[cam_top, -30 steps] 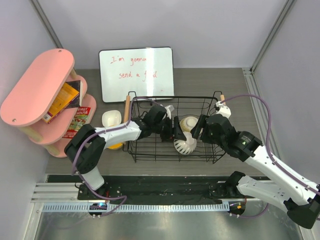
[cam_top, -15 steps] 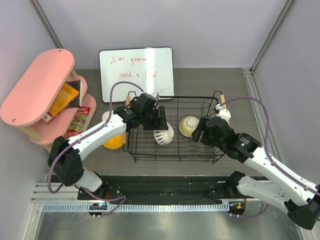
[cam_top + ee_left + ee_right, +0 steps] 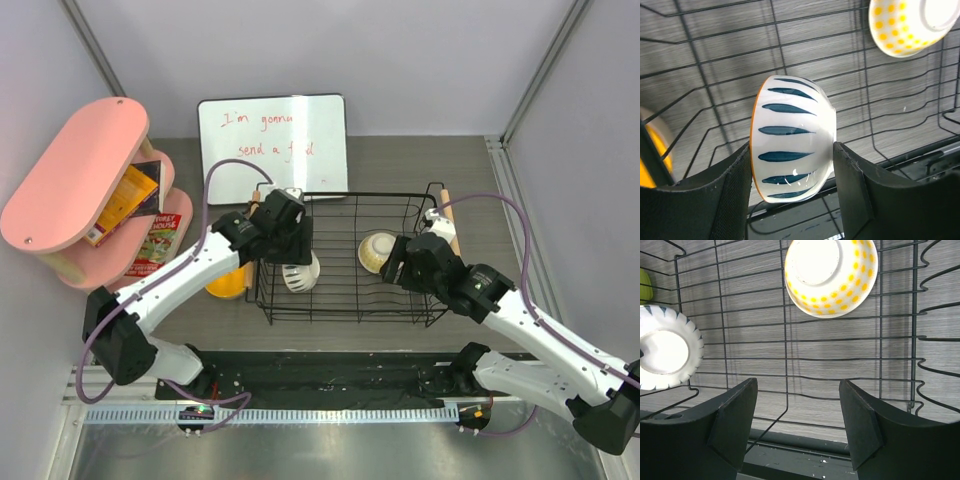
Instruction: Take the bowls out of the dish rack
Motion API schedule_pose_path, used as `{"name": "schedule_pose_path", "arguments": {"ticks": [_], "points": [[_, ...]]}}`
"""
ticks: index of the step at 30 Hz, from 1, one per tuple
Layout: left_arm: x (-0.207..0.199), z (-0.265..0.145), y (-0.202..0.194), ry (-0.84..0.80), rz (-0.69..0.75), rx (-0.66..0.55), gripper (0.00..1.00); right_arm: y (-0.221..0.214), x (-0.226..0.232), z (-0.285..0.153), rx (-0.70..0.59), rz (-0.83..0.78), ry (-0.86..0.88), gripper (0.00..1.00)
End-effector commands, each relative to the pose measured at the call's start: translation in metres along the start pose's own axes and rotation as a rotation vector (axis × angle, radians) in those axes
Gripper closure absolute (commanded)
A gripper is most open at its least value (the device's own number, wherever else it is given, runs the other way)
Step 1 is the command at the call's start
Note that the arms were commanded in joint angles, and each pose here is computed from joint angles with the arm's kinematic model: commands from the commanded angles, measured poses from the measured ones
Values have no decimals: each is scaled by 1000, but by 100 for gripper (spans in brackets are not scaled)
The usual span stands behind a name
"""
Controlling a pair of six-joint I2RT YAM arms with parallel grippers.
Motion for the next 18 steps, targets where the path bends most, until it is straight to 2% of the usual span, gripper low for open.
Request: {"name": "schedule_pose_path", "arguments": {"ticks": [1,8,18], "points": [[6,-39,19,19,28,-129,100,2,6,0,-19,17,43,28],[18,-117,46,44,5,-333,100,4,8,1,-26,2,38,28],[61,-194,30,295,-58,-469,100,3,7,4,-20,-12,29,28]]}}
Point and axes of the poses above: each gripper's point midway between its finger pads, its own z axis out along the fingers, its own x axis along the line the jaws close on, y = z × x, the point moved 7 cm from there along -z, back along the fingers, and after that the axes turned 15 degrees about z, right-handed, at the moved point
